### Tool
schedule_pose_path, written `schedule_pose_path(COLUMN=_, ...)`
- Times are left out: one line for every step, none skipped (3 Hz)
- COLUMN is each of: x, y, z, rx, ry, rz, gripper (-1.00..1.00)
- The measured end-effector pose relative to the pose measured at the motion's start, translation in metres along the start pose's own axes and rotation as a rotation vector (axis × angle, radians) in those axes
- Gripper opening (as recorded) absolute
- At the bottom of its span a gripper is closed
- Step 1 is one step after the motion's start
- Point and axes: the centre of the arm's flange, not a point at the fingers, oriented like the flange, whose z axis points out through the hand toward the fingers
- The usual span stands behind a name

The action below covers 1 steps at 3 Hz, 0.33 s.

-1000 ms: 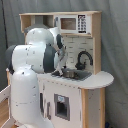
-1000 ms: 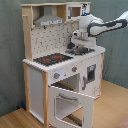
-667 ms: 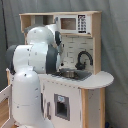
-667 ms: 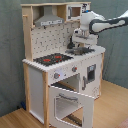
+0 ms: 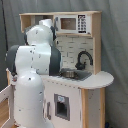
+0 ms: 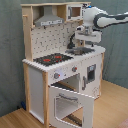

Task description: Play with the kitchen

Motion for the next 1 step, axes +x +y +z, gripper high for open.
schedule_pose_path(x=0.0041, y=-0.0172, z=-0.0014, rx=0.010, ry=-0.027, rz=0.054, gripper=1.00)
